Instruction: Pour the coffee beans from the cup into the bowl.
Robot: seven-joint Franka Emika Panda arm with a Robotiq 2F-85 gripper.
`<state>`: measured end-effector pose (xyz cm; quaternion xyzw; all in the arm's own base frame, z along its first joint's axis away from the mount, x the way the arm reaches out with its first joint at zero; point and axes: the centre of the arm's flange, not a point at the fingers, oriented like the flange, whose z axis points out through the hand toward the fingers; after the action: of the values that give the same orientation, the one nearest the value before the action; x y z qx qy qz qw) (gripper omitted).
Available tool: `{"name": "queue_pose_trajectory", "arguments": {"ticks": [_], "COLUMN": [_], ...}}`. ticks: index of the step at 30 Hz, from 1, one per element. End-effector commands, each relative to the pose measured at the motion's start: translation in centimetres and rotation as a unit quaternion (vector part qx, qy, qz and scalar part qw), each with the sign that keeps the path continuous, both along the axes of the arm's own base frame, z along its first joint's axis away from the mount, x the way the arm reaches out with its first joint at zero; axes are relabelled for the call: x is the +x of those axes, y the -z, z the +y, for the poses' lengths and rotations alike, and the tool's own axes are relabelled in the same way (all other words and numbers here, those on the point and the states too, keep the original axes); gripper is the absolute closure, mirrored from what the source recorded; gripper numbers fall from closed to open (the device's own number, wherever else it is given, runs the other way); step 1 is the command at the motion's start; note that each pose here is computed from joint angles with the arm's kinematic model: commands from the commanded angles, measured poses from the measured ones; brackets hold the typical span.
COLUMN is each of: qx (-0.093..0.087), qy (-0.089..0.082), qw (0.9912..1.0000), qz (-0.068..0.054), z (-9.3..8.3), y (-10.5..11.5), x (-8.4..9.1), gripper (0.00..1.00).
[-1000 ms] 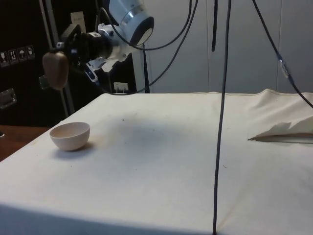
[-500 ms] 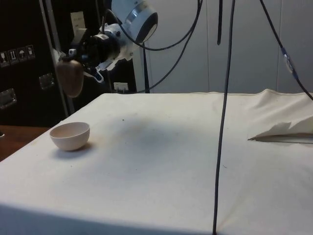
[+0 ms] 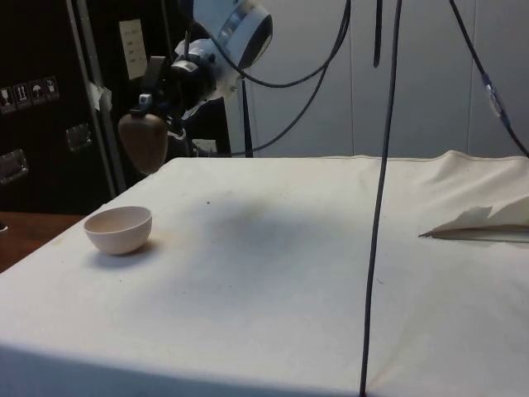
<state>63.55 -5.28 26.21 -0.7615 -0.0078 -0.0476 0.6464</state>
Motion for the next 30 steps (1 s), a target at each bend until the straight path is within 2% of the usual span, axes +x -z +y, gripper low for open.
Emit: {"name": "queue_pose_trajectory", "arguments": {"ticks": [1, 2, 3, 10, 11, 12, 20, 21, 22, 28, 29, 30], "qx": [-0.012, -0.003, -0.015, -0.038, -0.027, -0.041, -0.066, -0.055, -0.069, -0.088, -0.079, -0.091], "qy": [0.001, -0.003, -0.002, -0.019, -0.021, -0.021, -0.033, -0.036, -0.033, -0.039, -0.041, -0.039], "qw": [0.99993, 0.99999, 0.99989, 0.99909, 0.99939, 0.99896, 0.99716, 0.9977, 0.99694, 0.99494, 0.99566, 0.99467], "qz": [0.0, -0.001, 0.0, -0.003, -0.003, -0.004, -0.016, -0.015, -0.017, -0.029, -0.028, -0.029], "z": [0.0, 0.0, 0.1, 0.0, -0.1, 0.0, 0.1, 0.1, 0.1, 0.1, 0.0, 0.0], "y": [-0.1, 0.0, -0.1, 0.2, 0.3, 0.2, 0.6, 0.7, 0.6, 0.9, 1.1, 1.0], "x": [-0.2, -0.1, -0.3, -1.2, -1.1, -1.3, -2.1, -1.9, -2.2, -2.9, -2.7, -3.0], "gripper": [1.0, 1.0, 1.0, 1.0, 1.0, 1.0, 1.0, 1.0, 1.0, 1.0, 1.0, 1.0]}}
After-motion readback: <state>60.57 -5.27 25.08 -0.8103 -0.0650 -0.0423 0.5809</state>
